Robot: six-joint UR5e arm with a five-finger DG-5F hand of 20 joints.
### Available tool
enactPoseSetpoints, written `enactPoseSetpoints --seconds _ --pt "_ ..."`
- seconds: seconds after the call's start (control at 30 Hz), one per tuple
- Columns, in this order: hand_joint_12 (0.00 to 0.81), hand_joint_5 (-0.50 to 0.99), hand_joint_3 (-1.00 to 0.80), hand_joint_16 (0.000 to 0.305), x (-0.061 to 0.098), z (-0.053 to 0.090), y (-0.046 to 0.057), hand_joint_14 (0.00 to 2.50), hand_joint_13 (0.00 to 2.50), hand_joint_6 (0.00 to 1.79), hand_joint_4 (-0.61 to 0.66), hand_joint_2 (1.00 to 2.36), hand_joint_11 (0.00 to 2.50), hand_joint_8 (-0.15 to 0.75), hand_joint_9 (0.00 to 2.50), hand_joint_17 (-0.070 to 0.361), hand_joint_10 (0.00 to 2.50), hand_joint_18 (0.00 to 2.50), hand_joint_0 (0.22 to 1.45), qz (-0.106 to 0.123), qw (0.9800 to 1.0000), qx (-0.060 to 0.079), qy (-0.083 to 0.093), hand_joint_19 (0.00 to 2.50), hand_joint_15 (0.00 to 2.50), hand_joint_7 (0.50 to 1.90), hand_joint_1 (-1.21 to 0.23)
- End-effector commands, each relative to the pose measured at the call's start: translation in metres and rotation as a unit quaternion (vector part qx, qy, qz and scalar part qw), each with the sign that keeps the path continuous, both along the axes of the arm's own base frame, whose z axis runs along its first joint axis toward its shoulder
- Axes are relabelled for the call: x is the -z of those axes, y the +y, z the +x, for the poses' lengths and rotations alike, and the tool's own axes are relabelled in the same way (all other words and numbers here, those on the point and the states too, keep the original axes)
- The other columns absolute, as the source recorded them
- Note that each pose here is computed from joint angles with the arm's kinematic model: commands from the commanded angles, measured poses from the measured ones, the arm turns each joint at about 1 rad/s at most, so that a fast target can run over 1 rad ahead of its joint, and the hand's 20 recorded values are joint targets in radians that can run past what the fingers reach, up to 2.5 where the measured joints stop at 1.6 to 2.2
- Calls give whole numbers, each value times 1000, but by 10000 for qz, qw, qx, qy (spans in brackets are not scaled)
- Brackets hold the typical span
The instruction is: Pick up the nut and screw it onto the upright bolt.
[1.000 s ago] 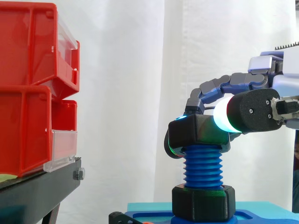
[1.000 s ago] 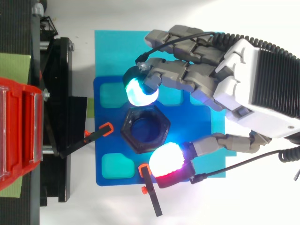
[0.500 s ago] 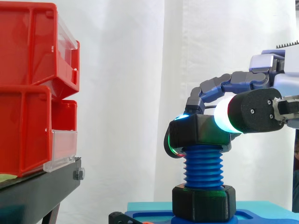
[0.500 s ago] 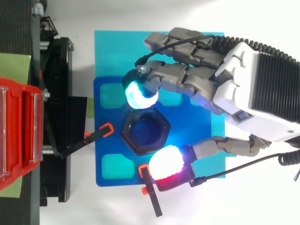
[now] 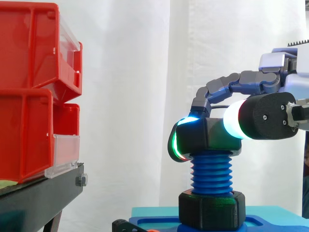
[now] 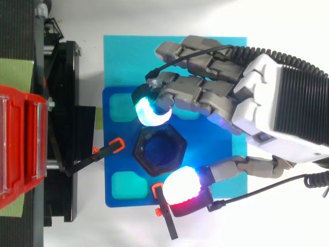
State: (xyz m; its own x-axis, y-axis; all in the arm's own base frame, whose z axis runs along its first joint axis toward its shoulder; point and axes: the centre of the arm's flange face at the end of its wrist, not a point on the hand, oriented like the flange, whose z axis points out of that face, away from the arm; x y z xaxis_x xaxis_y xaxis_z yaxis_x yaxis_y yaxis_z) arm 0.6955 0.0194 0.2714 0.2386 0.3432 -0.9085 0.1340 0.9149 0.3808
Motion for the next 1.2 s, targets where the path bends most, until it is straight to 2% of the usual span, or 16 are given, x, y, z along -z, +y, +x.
enactPoseSetpoints --seconds 0.0,0.17,0.37,0.47,0.67,0.83,1.17 --pt "292 -181 -500 31 0 0 -2 0 716 705 267 1000 3 323 636 71 0 538 547 -11 10000 -25 -3 0 0 1049 -624" --pt "292 -181 -500 32 0 0 -5 0 716 705 261 1000 3 322 634 71 0 543 547 -15 10000 -24 -4 0 0 1050 -625" --pt "292 -180 -500 32 0 0 -13 0 720 704 260 1000 0 323 635 72 0 547 546 -21 10000 -2 14 0 0 1044 -628" --pt "291 -180 -500 32 0 1 -19 0 720 704 263 1000 10 322 633 72 0 548 547 -34 10000 -23 3 0 0 1045 -628" --pt "291 -180 -500 32 0 1 -23 0 722 703 260 1000 3 322 634 72 0 550 546 -62 10000 -74 7 0 0 1047 -630" --pt "294 -180 -500 32 0 1 -26 0 719 701 260 1000 10 322 633 72 0 552 545 -64 10000 -66 6 0 0 1051 -633" --pt "294 -180 -500 33 -3 3 -25 0 720 699 261 1000 10 322 632 75 0 575 541 -67 9999 -118 -26 0 0 1058 -642"
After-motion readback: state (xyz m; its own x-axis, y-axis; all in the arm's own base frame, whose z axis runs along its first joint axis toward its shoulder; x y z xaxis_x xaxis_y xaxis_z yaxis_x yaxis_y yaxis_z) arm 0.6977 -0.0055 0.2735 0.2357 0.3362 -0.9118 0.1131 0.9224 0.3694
